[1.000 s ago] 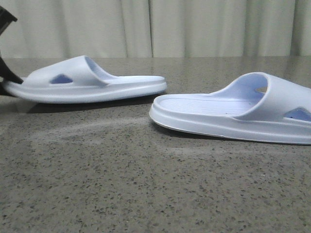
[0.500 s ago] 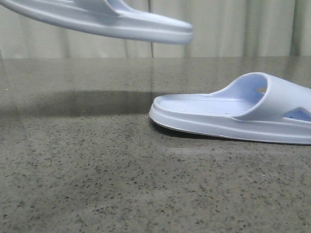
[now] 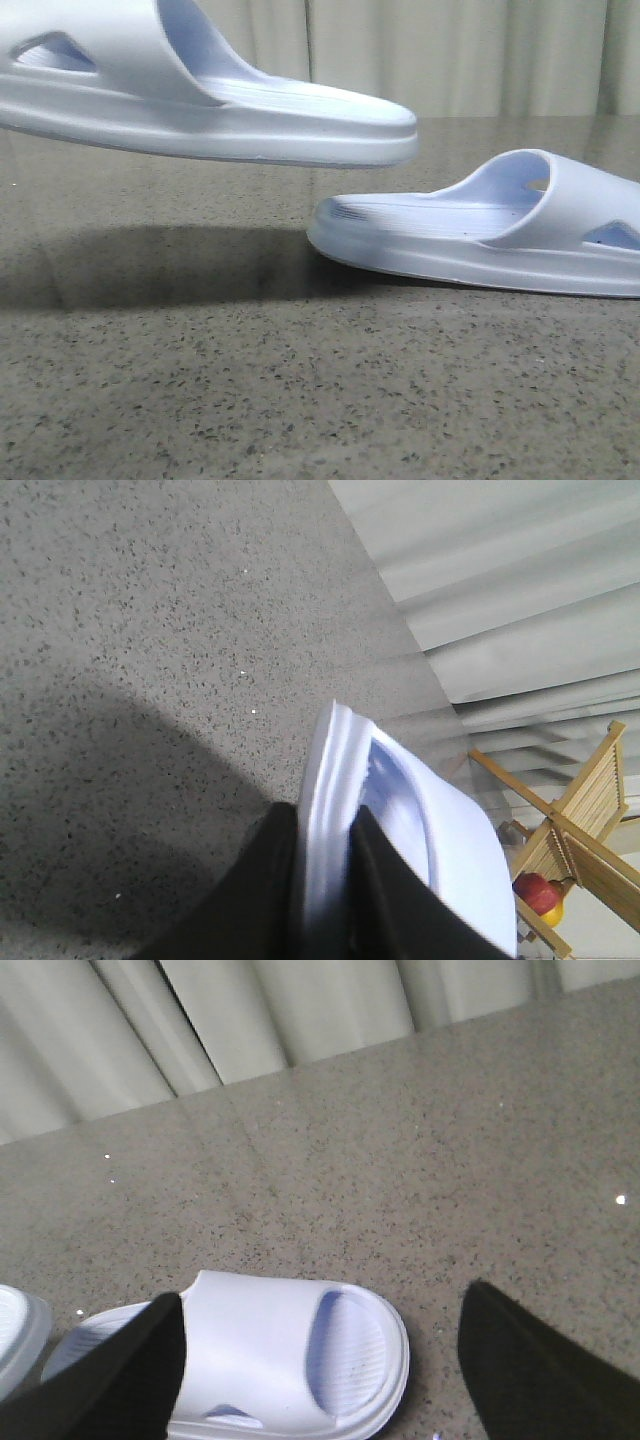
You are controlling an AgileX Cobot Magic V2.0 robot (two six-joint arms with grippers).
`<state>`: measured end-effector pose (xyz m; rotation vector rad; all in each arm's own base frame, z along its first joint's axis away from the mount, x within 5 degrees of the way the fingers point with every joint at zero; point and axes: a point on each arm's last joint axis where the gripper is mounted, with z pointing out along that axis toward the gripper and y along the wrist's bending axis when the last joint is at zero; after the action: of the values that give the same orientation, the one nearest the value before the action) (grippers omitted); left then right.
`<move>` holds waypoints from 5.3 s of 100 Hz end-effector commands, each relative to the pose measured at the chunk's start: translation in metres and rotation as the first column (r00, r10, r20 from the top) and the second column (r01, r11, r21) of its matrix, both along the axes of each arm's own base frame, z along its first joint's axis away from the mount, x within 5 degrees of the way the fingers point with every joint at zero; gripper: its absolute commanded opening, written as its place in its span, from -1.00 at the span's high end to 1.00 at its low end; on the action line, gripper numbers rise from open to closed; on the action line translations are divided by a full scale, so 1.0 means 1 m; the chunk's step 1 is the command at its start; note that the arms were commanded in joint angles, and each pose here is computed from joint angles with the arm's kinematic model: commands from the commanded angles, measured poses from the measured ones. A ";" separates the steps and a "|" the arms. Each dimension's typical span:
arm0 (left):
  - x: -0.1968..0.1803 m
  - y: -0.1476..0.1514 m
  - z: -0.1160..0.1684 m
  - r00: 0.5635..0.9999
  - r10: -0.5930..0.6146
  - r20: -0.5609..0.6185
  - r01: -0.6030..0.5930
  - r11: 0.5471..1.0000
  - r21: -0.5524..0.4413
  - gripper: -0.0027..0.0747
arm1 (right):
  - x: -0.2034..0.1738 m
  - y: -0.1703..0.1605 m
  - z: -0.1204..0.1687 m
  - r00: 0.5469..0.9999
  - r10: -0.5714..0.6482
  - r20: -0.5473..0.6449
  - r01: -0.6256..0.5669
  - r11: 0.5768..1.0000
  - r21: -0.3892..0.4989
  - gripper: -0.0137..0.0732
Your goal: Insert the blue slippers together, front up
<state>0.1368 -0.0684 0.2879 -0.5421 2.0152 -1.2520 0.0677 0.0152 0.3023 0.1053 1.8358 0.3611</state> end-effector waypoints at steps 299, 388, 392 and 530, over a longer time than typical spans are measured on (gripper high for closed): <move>-0.005 -0.004 0.012 1.000 -0.026 0.009 0.027 0.995 -0.092 0.85 | 0.129 0.014 -0.030 0.978 -0.170 -0.121 0.203 0.909 0.365 0.93; -0.007 -0.006 0.013 0.998 -0.056 0.000 0.055 0.991 -0.119 0.85 | 0.036 0.021 0.067 0.997 0.079 -0.012 -0.064 0.878 0.474 0.93; -0.007 -0.006 0.013 0.998 -0.057 -0.001 0.057 0.991 -0.123 0.85 | 0.032 0.022 0.066 0.995 0.099 -0.031 -0.072 0.873 0.482 0.93; -0.031 -0.026 0.045 0.924 -0.357 0.133 0.376 0.796 -0.474 0.85 | 0.050 0.046 0.059 0.942 0.333 -0.037 -0.285 0.855 0.432 0.93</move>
<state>0.1192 -0.0872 0.3106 -0.4921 1.8949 -1.7796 0.1141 0.0577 0.3482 0.1189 1.9214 0.9289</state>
